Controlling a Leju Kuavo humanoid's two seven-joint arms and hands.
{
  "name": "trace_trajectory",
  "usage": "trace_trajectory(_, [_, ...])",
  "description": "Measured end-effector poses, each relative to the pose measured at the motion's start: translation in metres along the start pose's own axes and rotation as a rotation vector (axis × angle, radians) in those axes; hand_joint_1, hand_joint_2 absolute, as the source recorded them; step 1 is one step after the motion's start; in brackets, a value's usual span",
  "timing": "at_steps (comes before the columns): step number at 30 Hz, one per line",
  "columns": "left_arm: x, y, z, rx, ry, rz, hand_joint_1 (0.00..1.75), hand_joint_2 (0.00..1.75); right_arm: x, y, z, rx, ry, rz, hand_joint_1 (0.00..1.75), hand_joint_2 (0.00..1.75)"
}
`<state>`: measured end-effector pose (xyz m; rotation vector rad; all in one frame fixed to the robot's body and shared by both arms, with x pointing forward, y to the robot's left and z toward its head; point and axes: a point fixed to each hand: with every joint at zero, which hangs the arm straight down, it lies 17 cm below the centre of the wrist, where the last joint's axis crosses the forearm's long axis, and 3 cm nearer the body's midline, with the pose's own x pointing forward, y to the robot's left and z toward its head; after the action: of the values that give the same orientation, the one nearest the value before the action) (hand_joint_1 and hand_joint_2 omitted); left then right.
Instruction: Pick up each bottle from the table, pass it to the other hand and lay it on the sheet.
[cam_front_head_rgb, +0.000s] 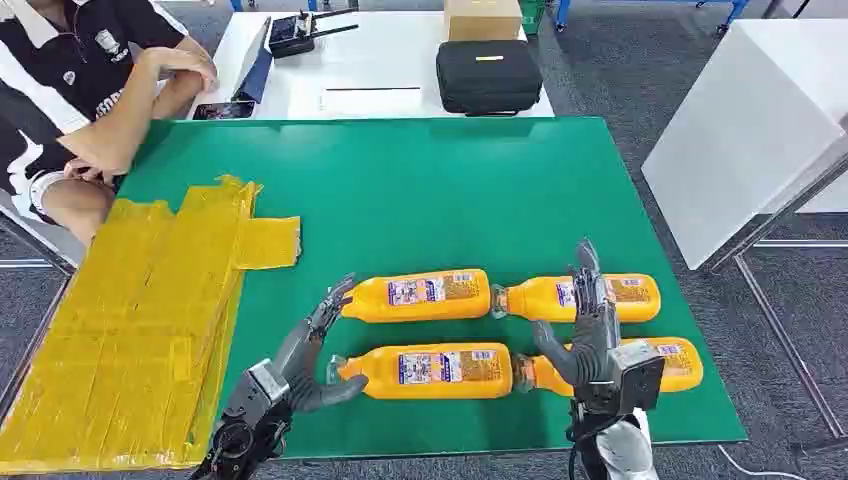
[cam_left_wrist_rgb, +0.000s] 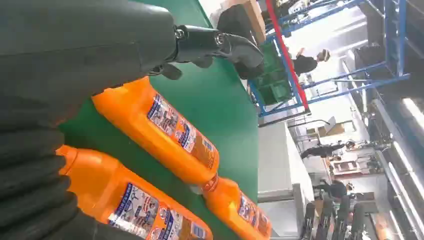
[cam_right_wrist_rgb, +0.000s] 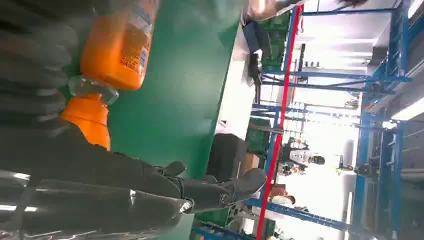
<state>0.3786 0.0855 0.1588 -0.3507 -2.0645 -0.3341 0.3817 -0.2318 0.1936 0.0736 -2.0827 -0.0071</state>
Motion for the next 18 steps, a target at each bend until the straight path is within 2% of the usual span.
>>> trace_trajectory(6, [0.003,-0.006,0.001,0.048,-0.003,0.020,0.00,0.00,-0.002,0.024,0.005,0.081,0.009,0.113,0.00,1.75])
trace_trajectory(14, [0.017,-0.003,-0.006,0.084,-0.027,-0.016,0.00,0.00,0.013,0.054,-0.006,0.169,-0.051,0.141,0.00,1.75])
trace_trajectory(15, [0.015,0.002,-0.007,0.104,-0.019,-0.019,0.00,1.75,0.015,0.057,-0.008,0.173,-0.064,0.153,0.00,1.75])
trace_trajectory(18, [0.008,0.022,-0.009,0.173,0.021,-0.017,0.00,1.75,0.019,0.064,-0.010,0.171,-0.077,0.159,0.00,1.75])
